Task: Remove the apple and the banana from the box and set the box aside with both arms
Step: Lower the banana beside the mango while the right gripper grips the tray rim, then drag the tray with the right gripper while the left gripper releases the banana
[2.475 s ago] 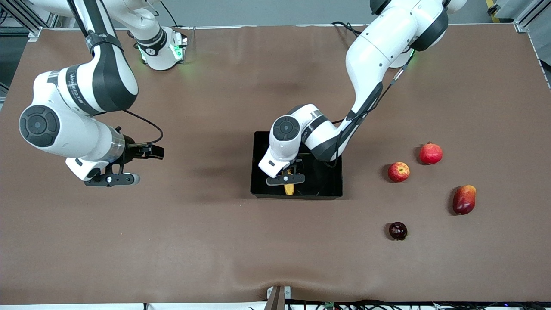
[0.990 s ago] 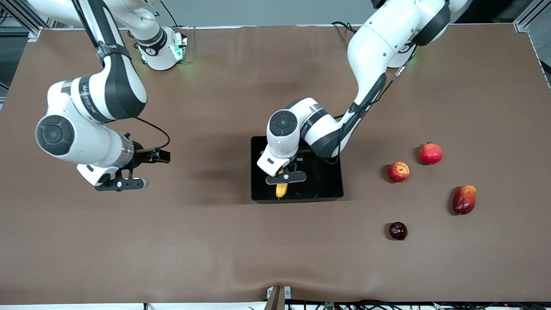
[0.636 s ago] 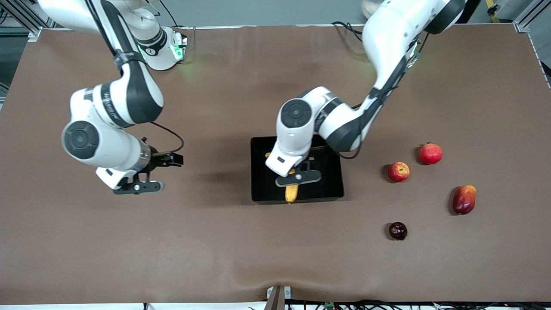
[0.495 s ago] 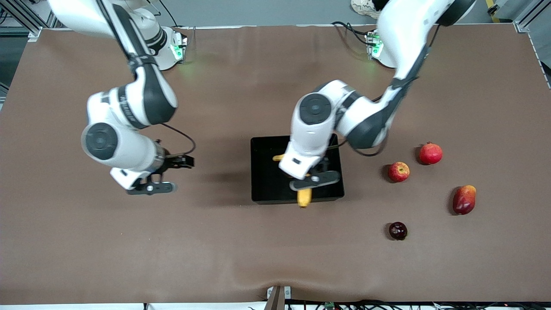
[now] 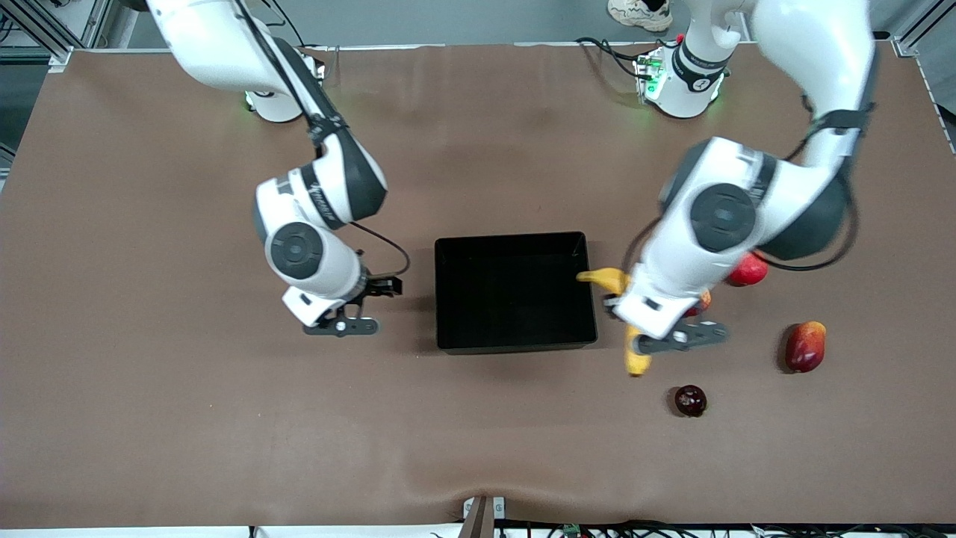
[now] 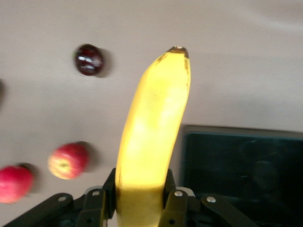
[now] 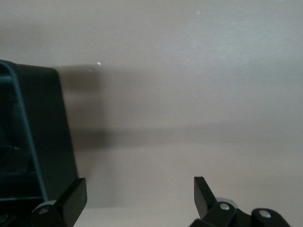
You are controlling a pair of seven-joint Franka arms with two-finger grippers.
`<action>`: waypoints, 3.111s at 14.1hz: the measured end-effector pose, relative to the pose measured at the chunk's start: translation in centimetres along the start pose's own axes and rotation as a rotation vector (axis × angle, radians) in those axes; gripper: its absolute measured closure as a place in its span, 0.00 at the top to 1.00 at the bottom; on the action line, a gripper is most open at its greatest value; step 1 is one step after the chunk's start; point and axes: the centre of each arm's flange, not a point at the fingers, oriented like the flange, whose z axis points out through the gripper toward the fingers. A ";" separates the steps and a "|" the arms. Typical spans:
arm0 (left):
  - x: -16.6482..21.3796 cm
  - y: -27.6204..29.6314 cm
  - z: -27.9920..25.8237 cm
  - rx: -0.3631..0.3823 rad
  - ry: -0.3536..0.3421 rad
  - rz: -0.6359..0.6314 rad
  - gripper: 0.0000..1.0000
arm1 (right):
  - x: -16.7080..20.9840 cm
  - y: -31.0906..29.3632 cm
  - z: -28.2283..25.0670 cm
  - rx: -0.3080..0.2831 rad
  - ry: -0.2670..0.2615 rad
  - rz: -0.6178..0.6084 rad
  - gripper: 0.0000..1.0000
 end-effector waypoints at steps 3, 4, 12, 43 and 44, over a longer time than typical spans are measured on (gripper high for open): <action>0.8 -7.1 1.5 0.026 -0.045 0.127 0.40 | -0.4 -3.8 0.3 0.033 0.046 -0.010 1.00; 0.8 -9.3 2.2 0.031 -0.064 0.164 0.40 | -0.7 -5.1 0.6 0.052 0.067 -0.017 1.00; 2.0 -29.2 8.4 -0.025 -0.141 0.545 0.40 | -2.0 -9.8 8.3 0.060 0.080 -0.066 1.00; 6.7 -25.4 15.7 -0.006 0.073 1.045 1.00 | 3.4 19.6 -6.2 0.090 0.024 0.074 0.03; 6.8 -25.2 12.8 0.000 0.054 1.023 1.00 | 3.4 21.6 -6.7 0.092 0.019 0.080 0.03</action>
